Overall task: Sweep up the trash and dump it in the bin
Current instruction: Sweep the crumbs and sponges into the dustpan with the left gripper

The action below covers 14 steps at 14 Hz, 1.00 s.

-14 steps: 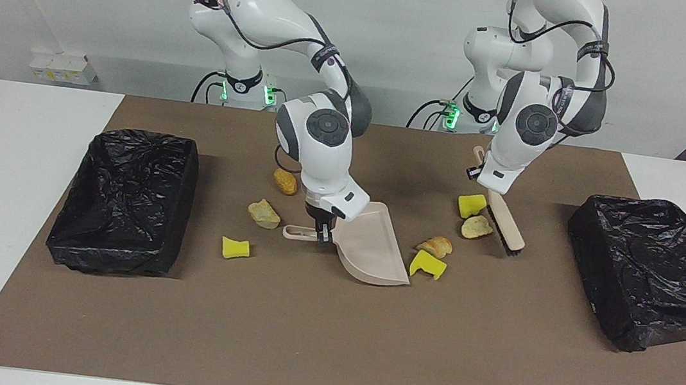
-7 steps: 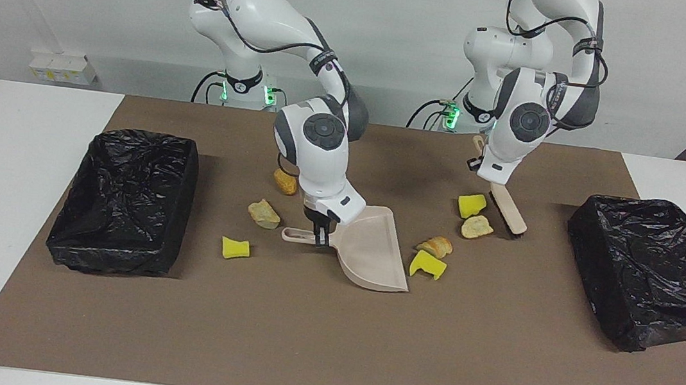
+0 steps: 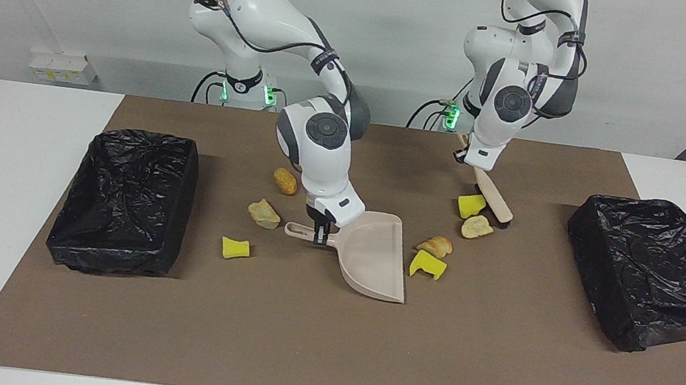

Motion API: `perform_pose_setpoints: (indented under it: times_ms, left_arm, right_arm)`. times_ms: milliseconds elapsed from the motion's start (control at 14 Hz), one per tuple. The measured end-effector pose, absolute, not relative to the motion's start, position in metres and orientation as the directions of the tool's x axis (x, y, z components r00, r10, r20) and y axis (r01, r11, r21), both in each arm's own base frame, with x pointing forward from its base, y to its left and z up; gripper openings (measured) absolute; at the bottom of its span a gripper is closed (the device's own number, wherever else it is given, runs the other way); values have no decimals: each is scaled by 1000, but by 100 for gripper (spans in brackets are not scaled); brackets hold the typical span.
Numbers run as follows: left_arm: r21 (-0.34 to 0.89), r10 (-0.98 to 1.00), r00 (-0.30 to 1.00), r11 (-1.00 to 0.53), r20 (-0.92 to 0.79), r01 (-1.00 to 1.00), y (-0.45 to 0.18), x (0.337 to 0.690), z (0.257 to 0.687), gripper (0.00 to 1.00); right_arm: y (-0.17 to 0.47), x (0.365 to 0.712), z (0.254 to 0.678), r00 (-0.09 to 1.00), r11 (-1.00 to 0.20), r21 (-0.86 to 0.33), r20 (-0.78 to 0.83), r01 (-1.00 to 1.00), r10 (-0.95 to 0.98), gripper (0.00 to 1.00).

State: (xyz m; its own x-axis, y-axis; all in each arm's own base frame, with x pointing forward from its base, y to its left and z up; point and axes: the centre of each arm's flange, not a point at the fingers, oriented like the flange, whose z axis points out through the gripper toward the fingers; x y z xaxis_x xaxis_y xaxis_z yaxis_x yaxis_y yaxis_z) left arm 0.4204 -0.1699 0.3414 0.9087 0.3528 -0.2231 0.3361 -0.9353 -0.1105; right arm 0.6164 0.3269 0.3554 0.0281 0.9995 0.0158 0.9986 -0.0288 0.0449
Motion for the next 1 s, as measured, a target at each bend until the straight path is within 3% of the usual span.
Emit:
perform_pose_setpoints:
  times_ms: [215, 430, 1003]
  left_arm:
    - [-9, 337, 914, -939, -224, 344, -172, 460, 344, 26]
    - [37, 258, 943, -962, -209, 271, -180, 478, 337, 26]
    - [193, -69, 989, -980, -133, -43, -261, 470, 347, 26]
  right_arm:
    - [327, 616, 355, 28, -29, 45, 16, 999, 999, 31]
    - [327, 616, 355, 28, -29, 45, 16, 999, 999, 31]
    - [326, 617, 355, 27, -28, 45, 16, 999, 1000, 31]
